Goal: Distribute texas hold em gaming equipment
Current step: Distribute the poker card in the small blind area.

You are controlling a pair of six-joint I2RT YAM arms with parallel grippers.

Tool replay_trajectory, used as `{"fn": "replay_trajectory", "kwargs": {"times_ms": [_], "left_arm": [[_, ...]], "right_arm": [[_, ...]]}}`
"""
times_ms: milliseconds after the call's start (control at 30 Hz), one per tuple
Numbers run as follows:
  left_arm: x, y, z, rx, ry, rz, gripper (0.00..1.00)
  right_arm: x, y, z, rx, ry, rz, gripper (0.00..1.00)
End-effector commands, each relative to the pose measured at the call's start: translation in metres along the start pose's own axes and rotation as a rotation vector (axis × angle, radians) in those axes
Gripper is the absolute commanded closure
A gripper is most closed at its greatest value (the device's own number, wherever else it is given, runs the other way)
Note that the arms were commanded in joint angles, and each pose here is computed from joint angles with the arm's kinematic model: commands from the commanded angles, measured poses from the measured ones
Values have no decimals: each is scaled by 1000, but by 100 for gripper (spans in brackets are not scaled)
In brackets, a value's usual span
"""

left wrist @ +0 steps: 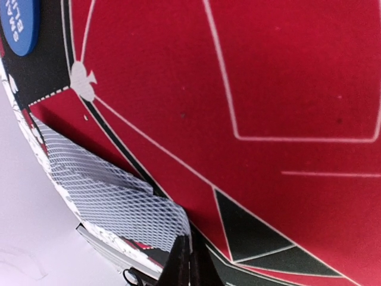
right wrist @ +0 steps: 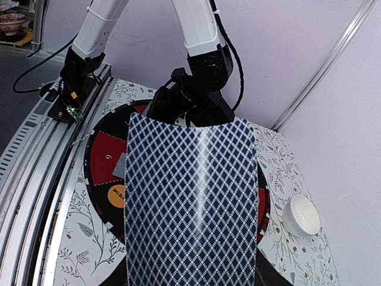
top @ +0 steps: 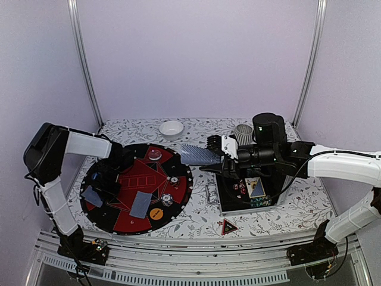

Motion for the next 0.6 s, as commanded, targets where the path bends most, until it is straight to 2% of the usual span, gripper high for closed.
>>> {"fn": "replay_trajectory", "kwargs": {"times_ms": [0,100,300,400,567], "left_arm": [[-4,-4,1,-25,10,-3,96],[-5,-2,1,-9,17,-11,93],[-8,20,-4,119,16,-72,69],[-15,46,-7,221,10,-136,61],[-22,107,-11,369,-3,-292,41]], "right_arm": [[-9,5,-5,24,3,-17,57],[-9,5,-5,24,3,-15,57],[-8,3,-5,20,0,-12,57],[-8,3,-6,22,0,-9,57],[-6,1,-6,17,-2,-3,57]]}}
Point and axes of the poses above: each gripper's point midway between its finger pads, its own y axis back along the fingers, its own z axis along the line the jaws close on, x = y × z, the point moved 6 cm from there along y, back along the fingers, and after that the axes turned 5 degrees about y, right-handed, at the moved point
